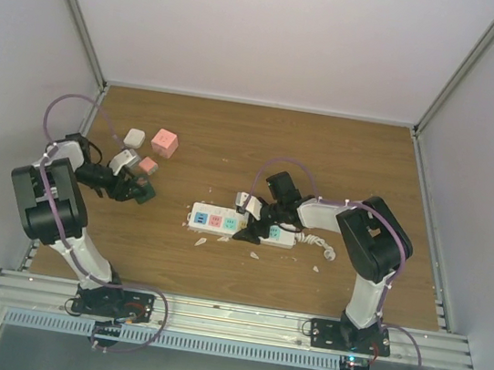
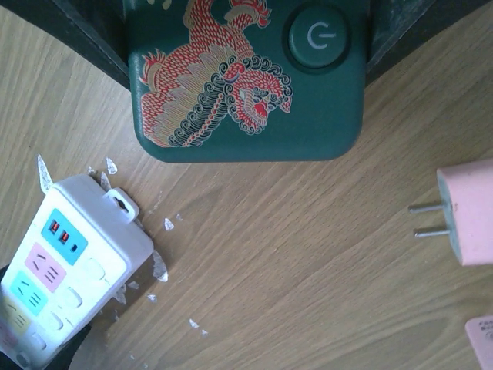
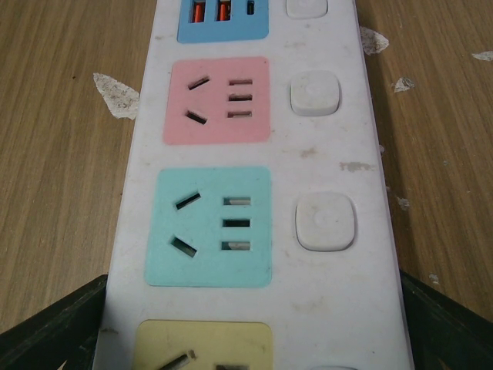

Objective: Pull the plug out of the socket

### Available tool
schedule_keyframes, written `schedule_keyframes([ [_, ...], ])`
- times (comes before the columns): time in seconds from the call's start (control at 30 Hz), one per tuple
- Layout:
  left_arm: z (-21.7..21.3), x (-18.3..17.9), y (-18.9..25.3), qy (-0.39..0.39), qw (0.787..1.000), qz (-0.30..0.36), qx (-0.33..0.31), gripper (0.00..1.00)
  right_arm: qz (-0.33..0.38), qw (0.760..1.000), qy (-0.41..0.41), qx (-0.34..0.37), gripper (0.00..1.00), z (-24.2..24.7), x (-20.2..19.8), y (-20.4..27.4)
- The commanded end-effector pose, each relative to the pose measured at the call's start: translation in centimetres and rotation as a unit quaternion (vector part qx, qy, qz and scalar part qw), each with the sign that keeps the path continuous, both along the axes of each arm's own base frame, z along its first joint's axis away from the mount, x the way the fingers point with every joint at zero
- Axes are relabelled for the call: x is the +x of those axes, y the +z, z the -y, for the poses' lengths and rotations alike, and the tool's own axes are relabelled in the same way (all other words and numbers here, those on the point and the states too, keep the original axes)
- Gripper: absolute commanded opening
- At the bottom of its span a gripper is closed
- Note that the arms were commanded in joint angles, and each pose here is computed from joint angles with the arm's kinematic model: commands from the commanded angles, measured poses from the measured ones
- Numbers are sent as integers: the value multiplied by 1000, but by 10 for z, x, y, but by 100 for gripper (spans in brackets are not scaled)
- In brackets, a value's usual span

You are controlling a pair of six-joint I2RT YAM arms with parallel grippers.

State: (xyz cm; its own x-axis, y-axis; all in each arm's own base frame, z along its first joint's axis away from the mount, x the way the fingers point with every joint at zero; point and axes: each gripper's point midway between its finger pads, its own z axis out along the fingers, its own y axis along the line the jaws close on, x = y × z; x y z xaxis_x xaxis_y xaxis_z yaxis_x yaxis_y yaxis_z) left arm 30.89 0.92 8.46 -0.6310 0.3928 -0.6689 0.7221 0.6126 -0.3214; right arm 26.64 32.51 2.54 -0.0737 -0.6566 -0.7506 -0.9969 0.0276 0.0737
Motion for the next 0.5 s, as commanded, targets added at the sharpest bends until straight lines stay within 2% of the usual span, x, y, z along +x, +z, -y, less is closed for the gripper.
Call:
schedule_keyframes([
  [0.0, -8, 6, 3, 12, 1000, -1, -19, 39, -1, 1000, 6, -10, 32, 0, -1, -6],
  [0.27, -17, 10, -14, 27, 999, -33, -21, 44, 0, 1000, 5, -12, 33, 0, -1, -7],
  [0.47, -27, 20, -19, 51, 998, -41, -14, 67, -2, 1000, 3, -11, 33, 0, 0, -7],
])
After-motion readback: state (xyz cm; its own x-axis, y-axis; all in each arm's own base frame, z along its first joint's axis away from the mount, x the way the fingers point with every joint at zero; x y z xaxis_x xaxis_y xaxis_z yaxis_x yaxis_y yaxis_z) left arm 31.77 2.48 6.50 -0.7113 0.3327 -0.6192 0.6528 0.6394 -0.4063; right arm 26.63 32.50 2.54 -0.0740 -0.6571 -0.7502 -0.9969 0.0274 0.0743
